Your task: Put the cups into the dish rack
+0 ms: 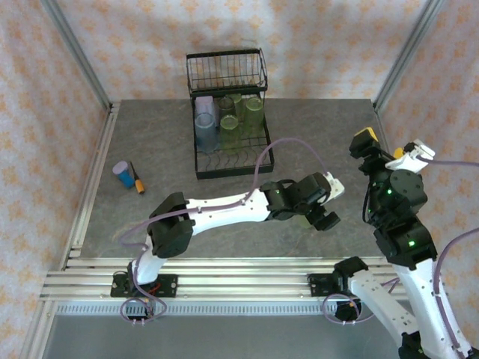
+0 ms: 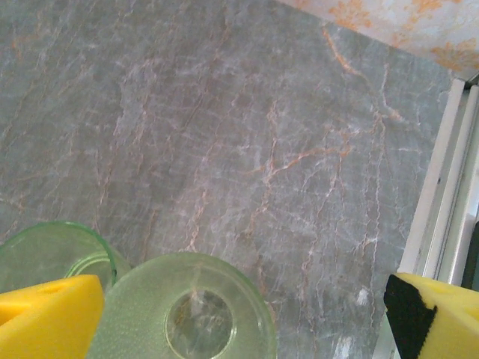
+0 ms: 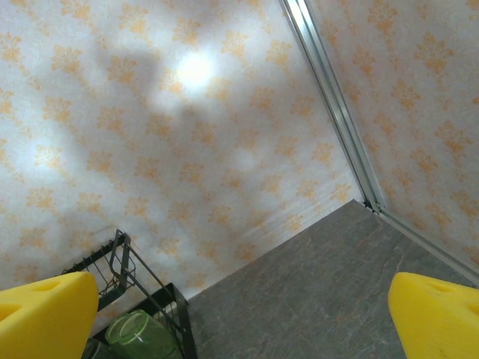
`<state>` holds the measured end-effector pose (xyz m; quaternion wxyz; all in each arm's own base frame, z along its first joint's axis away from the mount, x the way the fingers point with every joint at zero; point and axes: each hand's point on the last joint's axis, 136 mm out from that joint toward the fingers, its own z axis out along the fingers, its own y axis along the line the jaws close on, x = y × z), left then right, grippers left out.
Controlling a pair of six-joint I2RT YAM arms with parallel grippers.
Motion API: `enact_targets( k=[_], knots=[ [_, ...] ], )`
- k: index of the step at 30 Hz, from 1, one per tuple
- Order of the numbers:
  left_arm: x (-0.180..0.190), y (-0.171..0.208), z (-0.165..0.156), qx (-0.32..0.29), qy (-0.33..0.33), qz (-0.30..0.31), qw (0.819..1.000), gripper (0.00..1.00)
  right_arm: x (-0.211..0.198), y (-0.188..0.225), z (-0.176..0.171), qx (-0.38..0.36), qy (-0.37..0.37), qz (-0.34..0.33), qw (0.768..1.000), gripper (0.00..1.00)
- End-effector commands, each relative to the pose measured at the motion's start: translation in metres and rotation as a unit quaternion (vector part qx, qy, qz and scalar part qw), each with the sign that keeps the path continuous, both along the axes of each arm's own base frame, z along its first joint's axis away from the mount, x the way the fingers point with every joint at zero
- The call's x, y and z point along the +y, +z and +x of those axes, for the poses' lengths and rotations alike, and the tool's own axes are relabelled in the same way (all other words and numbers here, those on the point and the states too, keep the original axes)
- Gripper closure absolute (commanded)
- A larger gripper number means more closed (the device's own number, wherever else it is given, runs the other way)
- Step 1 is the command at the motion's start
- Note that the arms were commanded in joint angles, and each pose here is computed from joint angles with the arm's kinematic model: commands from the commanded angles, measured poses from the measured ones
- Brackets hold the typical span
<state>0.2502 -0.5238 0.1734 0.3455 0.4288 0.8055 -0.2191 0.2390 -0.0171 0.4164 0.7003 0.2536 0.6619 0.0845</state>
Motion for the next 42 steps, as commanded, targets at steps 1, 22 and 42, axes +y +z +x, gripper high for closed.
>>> enact_targets(
  k=[1,22,42],
  knots=[
    [0.006,-0.006,0.002,0.017,0.023,0.024,0.999,0.01,-0.006,0.002,-0.003,-0.013,-0.017,0.004,1.000,0.01],
    [0.011,-0.047,0.010,0.032,0.046,0.102,0.993,0.01,-0.006,0.000,-0.002,-0.012,-0.018,0.000,1.000,0.01],
    [0.007,0.008,0.017,0.006,0.060,0.048,0.997,0.01,-0.004,-0.002,0.000,-0.012,-0.013,0.002,1.000,0.01]
  ],
)
